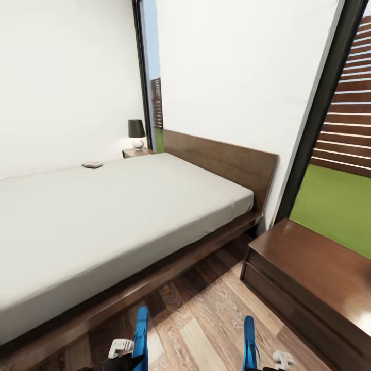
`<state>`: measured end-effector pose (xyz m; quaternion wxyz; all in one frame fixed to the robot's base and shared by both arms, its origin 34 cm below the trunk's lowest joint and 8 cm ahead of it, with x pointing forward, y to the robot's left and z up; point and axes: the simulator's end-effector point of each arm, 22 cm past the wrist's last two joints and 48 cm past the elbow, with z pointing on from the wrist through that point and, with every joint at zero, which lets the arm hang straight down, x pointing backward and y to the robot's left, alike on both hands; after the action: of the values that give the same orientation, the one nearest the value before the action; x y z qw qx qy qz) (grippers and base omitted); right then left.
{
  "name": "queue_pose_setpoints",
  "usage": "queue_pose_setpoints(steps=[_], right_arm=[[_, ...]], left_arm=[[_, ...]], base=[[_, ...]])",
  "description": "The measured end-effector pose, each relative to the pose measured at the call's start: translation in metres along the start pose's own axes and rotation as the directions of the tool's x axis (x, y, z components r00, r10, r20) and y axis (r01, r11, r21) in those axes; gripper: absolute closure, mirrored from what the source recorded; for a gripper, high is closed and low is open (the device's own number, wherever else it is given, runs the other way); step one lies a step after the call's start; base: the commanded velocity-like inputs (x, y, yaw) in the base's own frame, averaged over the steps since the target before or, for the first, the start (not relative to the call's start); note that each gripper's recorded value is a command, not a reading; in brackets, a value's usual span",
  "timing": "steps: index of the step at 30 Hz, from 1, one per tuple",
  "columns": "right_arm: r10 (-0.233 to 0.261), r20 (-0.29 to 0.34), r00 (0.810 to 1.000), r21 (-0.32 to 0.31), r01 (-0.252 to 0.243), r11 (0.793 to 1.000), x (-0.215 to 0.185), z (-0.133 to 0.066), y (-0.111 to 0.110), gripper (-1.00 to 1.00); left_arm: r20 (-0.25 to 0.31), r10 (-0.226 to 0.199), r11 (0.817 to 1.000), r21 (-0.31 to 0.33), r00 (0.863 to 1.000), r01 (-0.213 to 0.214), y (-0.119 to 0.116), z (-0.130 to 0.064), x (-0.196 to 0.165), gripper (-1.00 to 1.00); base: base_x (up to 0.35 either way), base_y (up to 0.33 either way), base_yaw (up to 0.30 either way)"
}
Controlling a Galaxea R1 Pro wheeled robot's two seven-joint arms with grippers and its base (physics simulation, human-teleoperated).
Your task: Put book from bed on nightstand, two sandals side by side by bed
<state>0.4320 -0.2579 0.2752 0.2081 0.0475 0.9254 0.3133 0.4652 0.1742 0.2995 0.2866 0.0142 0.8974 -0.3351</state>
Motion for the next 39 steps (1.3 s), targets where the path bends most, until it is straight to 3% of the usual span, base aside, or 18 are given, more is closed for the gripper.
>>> queue_pose_setpoints(steps=[39], right_arm=[[-0.001,0.001,1.000,0.000,0.001,1.000,-0.0005,-0.0005,-0.0005,1.00]], left_arm=[[0.000,0.000,1.000,0.000,1.000,0.000,0.0001,0.0000,-0.0002,1.00]], base=[[-0.013,0.000,0.292]])
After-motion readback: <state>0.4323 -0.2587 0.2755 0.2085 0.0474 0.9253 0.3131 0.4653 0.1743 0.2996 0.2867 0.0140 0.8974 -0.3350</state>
